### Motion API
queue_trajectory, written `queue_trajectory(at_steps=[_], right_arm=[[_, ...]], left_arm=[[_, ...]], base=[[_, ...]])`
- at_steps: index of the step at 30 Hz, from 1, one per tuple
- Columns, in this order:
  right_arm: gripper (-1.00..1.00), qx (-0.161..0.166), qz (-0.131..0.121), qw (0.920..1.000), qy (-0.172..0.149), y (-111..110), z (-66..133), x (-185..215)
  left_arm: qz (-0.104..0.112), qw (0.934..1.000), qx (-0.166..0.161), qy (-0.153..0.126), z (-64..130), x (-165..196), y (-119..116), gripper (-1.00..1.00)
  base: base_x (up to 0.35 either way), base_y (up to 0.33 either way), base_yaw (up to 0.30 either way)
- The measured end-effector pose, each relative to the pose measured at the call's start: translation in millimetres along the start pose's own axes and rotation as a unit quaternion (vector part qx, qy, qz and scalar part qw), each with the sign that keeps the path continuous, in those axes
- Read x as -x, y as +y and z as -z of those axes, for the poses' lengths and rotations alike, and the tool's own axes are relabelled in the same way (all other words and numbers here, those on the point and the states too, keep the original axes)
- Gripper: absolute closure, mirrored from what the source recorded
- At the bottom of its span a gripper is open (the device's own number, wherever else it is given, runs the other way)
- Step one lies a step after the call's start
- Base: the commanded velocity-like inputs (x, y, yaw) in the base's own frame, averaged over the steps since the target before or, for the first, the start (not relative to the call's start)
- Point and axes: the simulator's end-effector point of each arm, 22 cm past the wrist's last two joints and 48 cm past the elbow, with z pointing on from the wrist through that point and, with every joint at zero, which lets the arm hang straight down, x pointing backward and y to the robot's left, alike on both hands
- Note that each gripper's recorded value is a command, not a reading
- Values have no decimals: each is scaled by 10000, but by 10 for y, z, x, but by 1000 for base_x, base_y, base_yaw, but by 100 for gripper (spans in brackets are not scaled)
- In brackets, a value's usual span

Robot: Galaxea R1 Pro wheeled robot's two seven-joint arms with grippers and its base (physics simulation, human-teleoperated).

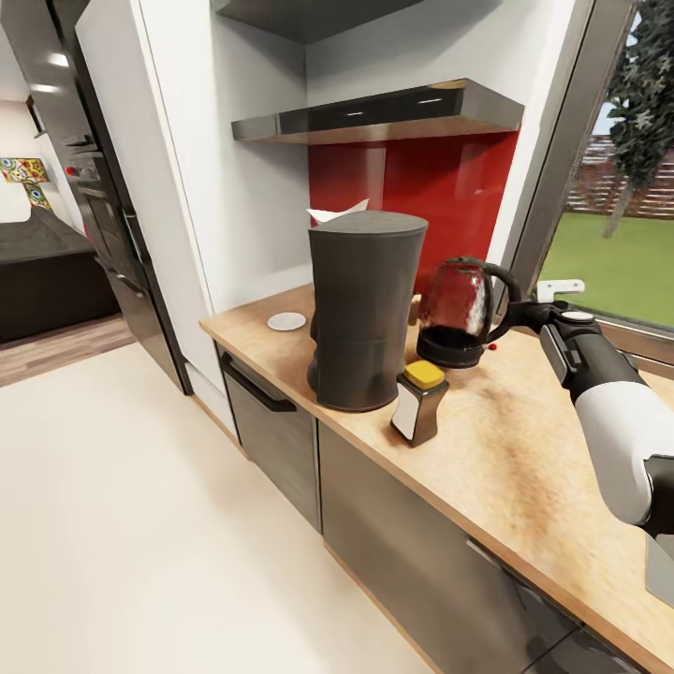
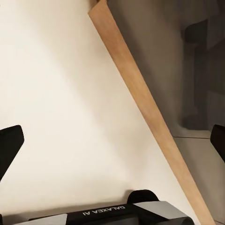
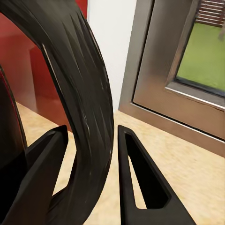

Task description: Set up a coffee station on the kitchen countertop: keep the coffee maker on the countertop, move the bottle of coffee from the kitchen shelf to the counter next to the coffee maker, place a paper coffee filter on top of the coffee maker, put the saucer next to the coffee maker with the coffee cup on the saucer, and place the electric kettle next to the coffee maker.

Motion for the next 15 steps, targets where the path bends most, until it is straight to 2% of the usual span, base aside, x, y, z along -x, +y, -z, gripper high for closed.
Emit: queue_trajectory(at_steps=[6,15], right_arm=[[100,0,-1,10000,3,0,-1,-3],[100,0,0,10000,1,0,0,-1]], left_arm=[[2,10000,1,1,1,-1,1,-100],[2,10000,1,0,1,-1,1,-100]], base=[[0,0,68],[0,0,8]])
